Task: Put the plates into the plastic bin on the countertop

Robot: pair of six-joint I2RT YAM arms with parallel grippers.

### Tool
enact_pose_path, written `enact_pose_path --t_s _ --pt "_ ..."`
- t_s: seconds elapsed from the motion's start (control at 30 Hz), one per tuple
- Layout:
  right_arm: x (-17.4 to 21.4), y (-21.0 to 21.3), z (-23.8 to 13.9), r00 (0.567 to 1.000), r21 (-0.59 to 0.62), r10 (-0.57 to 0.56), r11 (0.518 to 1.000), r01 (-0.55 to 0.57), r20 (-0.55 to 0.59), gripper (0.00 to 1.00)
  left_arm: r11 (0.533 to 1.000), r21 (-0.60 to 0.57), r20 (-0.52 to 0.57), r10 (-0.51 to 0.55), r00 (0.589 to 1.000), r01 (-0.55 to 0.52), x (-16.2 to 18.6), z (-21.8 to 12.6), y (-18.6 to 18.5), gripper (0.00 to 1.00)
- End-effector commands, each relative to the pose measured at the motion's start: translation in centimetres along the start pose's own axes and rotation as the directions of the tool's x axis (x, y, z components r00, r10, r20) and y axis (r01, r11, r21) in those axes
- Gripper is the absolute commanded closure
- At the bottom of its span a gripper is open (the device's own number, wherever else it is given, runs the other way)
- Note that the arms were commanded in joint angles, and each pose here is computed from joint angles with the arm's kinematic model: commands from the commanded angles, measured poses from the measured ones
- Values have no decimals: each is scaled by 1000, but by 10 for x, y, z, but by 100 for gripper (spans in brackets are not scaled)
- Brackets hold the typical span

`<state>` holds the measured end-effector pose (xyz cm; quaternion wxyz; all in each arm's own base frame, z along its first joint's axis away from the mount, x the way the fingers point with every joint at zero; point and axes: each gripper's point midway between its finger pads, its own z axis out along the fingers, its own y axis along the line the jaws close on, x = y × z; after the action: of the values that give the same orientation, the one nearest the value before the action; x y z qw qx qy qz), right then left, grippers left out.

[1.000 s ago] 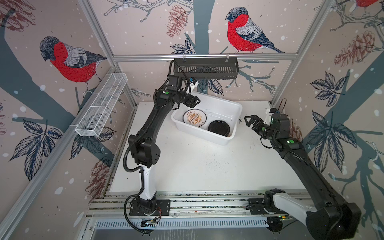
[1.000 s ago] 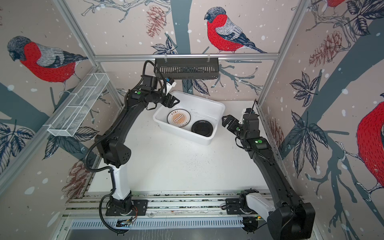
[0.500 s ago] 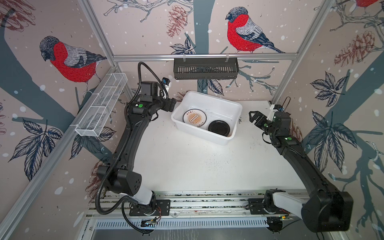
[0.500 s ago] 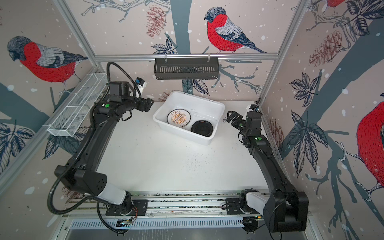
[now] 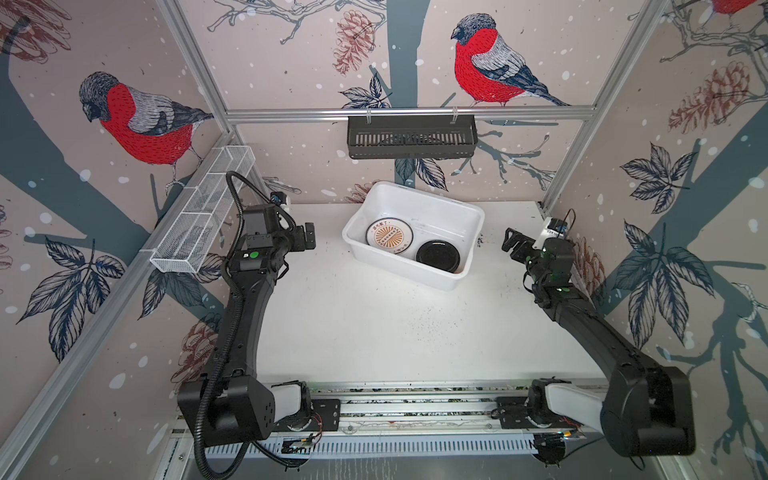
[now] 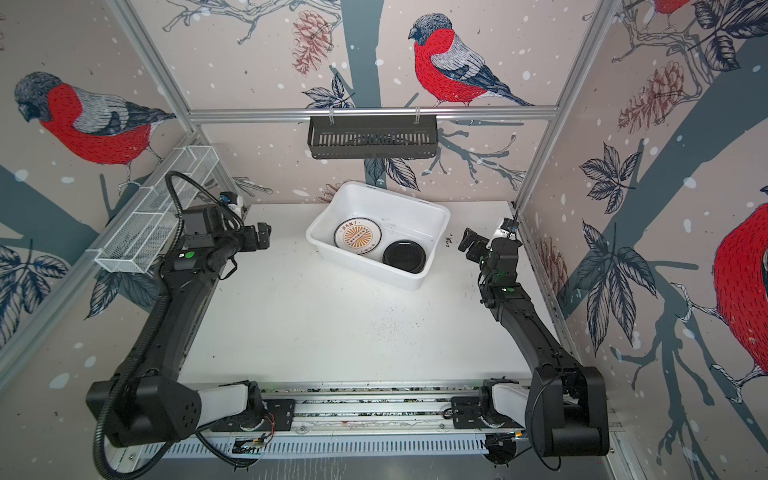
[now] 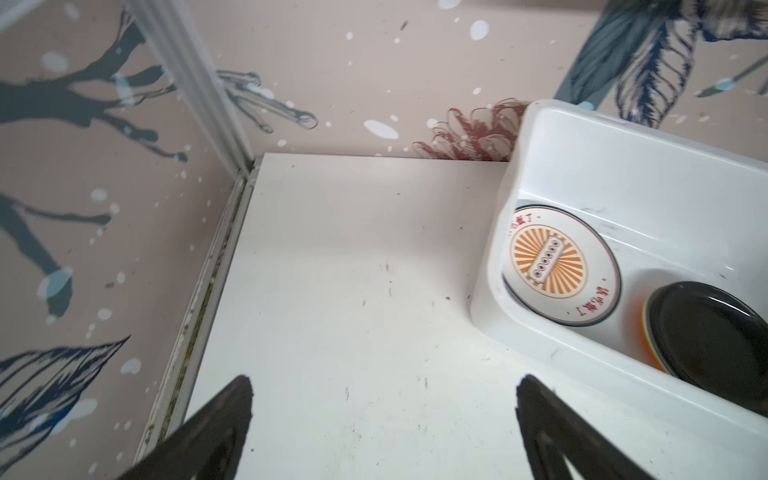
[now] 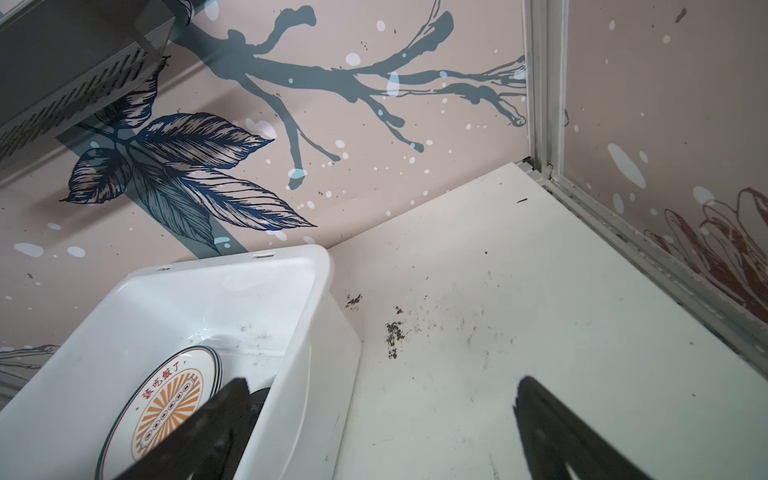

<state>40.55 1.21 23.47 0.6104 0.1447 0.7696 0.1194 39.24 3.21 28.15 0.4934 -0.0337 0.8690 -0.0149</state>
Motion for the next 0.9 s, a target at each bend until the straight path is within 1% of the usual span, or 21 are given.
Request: enact_pose_path --t_s 0.0,0.13,0.2,0.23,0.3,0.37,0.47,0.5,0.57,0.63,0.67,0.73,0.77,0.8,0.87 --pt "-20 5 0 988 1 -96 995 97 122 0 995 -56 195 -72 978 84 -21 -6 21 2" --pt "-16 -7 5 982 68 -127 991 118 140 0 977 -167 331 -73 941 135 -2 -10 44 2" --pt "-12 -21 5 982 144 -137 983 118 132 0 967 -210 369 -57 928 143 11 -11 52 2" --pt "-13 -28 3 981 178 -129 979 103 142 0 964 -223 370 -51 928 142 23 -9 55 2" --pt "-9 -34 1 979 213 -143 971 110 145 0 962 -233 391 -39 920 140 39 -8 56 2" --pt "-3 -37 -3 972 239 -164 963 121 168 0 972 -199 407 -36 913 127 59 -8 50 2" --pt "10 -31 -12 954 230 -223 957 176 200 0 992 -103 409 -30 912 79 91 -4 32 2" --pt "15 -28 -15 946 224 -251 953 204 205 0 995 -71 426 -27 904 64 98 -4 26 2" --pt "30 -28 -20 926 246 -322 931 271 198 0 1000 -3 496 -13 868 17 114 -9 11 2" --pt "38 -32 -27 911 281 -364 911 303 196 0 998 59 543 -5 840 -32 124 -13 -2 2" --pt "41 -33 -31 903 286 -382 903 321 193 0 996 80 546 -14 838 -36 130 -12 -6 2" --pt "50 -38 -35 902 288 -391 898 331 182 0 993 118 522 -44 852 -21 138 -5 -10 2" --pt "55 -41 -37 904 290 -390 898 332 174 0 988 140 511 -22 859 -58 140 -1 -16 1" --pt "51 -41 -43 901 289 -387 901 323 198 0 985 153 521 -8 853 -84 139 -1 -19 1" --pt "54 -41 -51 896 278 -389 904 326 215 0 987 137 554 -9 832 -81 135 -3 -17 1"
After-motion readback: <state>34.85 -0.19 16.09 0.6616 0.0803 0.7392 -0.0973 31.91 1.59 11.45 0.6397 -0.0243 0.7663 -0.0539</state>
